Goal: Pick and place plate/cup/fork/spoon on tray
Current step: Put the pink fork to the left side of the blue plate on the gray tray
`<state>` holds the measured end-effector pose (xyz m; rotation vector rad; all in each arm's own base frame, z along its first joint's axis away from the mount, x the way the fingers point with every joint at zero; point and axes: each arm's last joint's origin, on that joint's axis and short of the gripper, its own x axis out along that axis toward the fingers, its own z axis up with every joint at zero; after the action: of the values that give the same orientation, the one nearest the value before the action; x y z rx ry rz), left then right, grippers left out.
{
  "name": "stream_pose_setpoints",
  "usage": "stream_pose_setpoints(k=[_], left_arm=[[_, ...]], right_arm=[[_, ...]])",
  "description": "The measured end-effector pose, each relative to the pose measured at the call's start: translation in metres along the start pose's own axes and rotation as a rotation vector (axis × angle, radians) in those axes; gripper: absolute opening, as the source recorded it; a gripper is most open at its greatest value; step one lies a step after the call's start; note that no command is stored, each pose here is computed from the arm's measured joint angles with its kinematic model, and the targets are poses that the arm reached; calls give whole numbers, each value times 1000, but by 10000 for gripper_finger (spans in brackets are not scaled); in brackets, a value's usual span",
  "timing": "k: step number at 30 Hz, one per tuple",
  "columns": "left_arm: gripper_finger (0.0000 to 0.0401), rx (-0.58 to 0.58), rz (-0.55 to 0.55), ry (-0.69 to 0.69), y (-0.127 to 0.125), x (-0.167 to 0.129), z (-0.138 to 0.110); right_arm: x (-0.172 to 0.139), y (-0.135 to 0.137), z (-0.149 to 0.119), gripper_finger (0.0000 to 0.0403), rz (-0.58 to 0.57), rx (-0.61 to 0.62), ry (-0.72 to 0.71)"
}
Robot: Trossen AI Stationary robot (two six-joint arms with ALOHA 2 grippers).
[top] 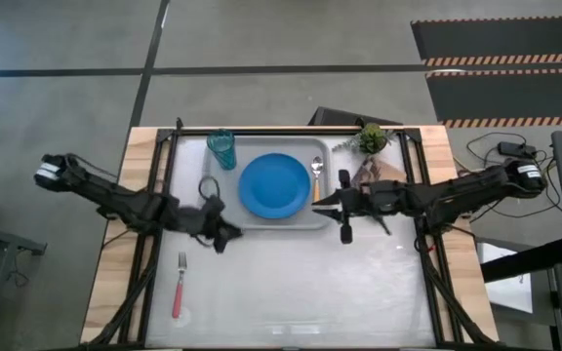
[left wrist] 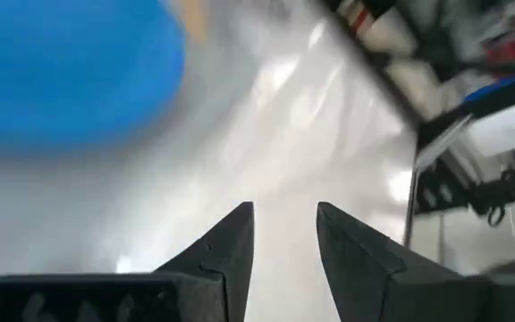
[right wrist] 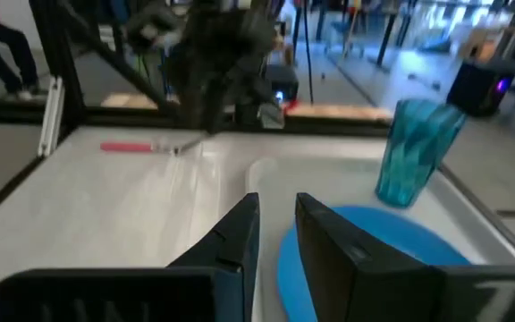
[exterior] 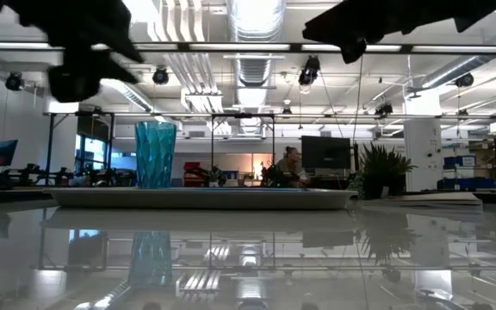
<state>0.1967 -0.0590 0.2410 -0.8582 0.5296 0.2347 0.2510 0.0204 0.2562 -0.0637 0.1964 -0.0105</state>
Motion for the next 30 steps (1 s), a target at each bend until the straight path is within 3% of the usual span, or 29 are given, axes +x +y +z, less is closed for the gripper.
stream_pose_setpoints(k=[3,6,10,13,17,21,30], left_arm=[[107,-151,101,171,-9,-4,-24],[107,-273,285,327,-5,-7,-52],[107,-427,486,458,-4,-9,-82],[107,-491,561,499,-7,-6,-94],[107,-522,571,528,-23,-2,-95],[107,-502,680,598,-31,-4,-103],[107,-494,883,613,-14,2,-132]], right_arm=[[-7,-1,-1,61,-1,-30,-22],[-10,-1,-4,61,-1,-57,-21],[-9,-1,-9,63,1,-119,-8],[-6,0,-11,63,3,-153,4],[-2,0,-15,63,3,-160,23],[-1,0,-17,61,4,-157,33],[0,0,-18,58,5,-143,38]])
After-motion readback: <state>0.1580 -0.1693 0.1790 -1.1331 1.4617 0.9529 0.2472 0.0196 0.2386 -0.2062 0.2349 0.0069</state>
